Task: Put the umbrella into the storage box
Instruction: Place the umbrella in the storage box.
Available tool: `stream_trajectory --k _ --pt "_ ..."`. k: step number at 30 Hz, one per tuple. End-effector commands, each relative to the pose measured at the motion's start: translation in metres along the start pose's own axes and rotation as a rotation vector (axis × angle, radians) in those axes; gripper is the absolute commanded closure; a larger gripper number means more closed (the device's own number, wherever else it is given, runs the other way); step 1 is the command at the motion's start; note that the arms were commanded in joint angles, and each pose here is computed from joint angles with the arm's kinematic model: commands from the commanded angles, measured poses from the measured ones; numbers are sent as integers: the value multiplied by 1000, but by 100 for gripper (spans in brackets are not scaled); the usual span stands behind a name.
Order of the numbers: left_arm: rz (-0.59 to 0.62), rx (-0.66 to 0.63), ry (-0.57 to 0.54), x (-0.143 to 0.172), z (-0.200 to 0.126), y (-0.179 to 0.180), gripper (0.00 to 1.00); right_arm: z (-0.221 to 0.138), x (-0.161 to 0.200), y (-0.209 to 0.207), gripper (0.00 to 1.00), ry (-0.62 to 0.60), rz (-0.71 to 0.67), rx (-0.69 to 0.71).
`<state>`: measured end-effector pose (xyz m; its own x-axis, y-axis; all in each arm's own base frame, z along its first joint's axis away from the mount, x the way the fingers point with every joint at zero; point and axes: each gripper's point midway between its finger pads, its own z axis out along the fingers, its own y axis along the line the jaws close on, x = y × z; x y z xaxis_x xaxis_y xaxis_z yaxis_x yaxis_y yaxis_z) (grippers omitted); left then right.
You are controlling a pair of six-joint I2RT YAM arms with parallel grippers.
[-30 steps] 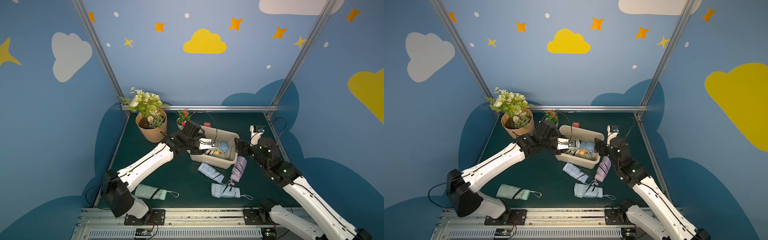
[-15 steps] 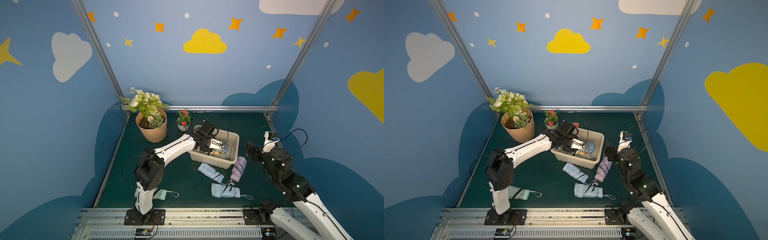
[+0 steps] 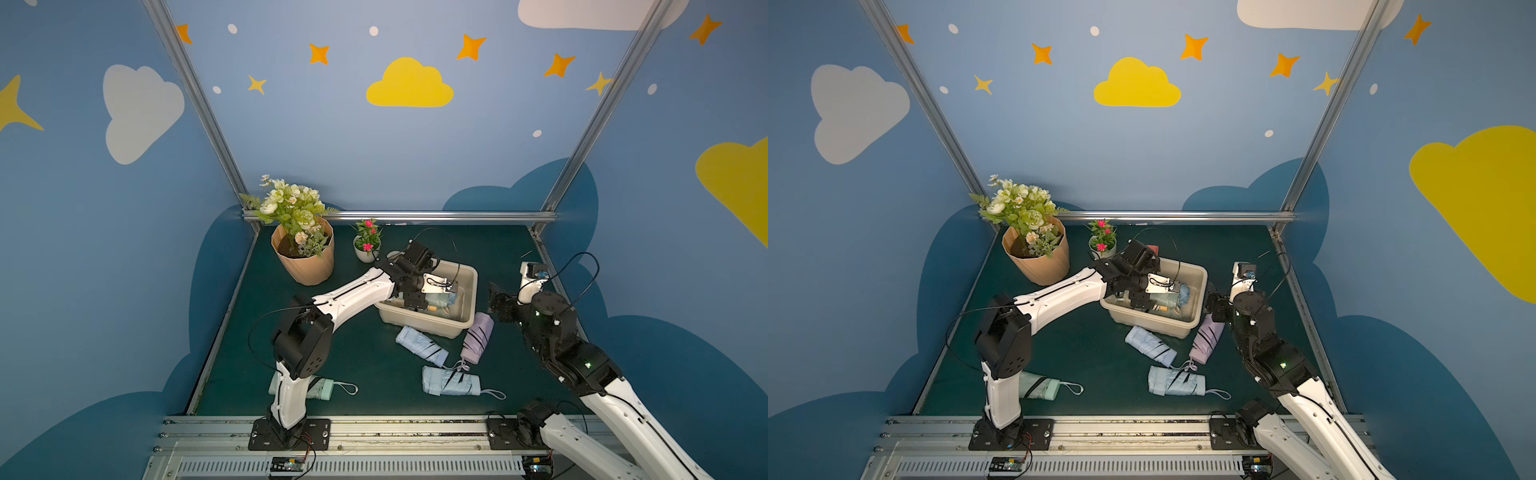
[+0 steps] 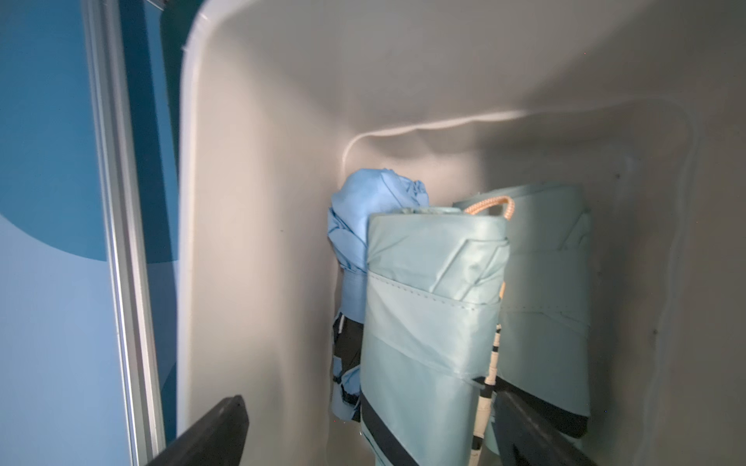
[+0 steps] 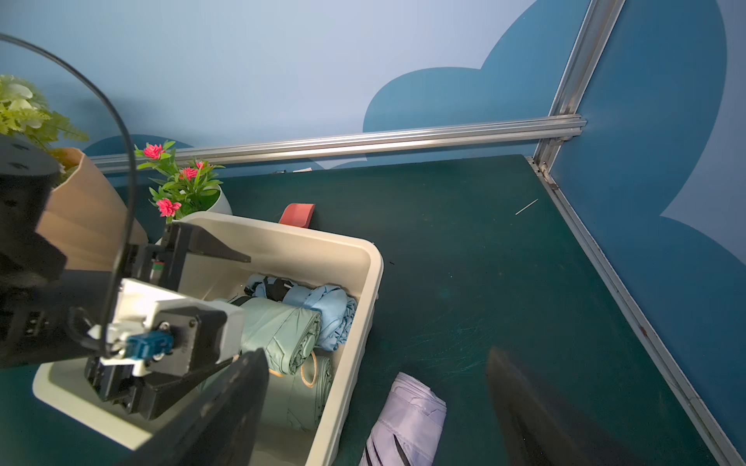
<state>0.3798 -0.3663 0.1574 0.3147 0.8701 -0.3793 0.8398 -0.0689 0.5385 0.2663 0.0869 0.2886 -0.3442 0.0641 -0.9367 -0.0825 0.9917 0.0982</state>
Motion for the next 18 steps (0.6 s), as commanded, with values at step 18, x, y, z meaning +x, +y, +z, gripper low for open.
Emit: stream_trajectory --k 18 --pt "-872 -674 -389 23 -237 69 0 16 -4 76 9 54 -70 -349"
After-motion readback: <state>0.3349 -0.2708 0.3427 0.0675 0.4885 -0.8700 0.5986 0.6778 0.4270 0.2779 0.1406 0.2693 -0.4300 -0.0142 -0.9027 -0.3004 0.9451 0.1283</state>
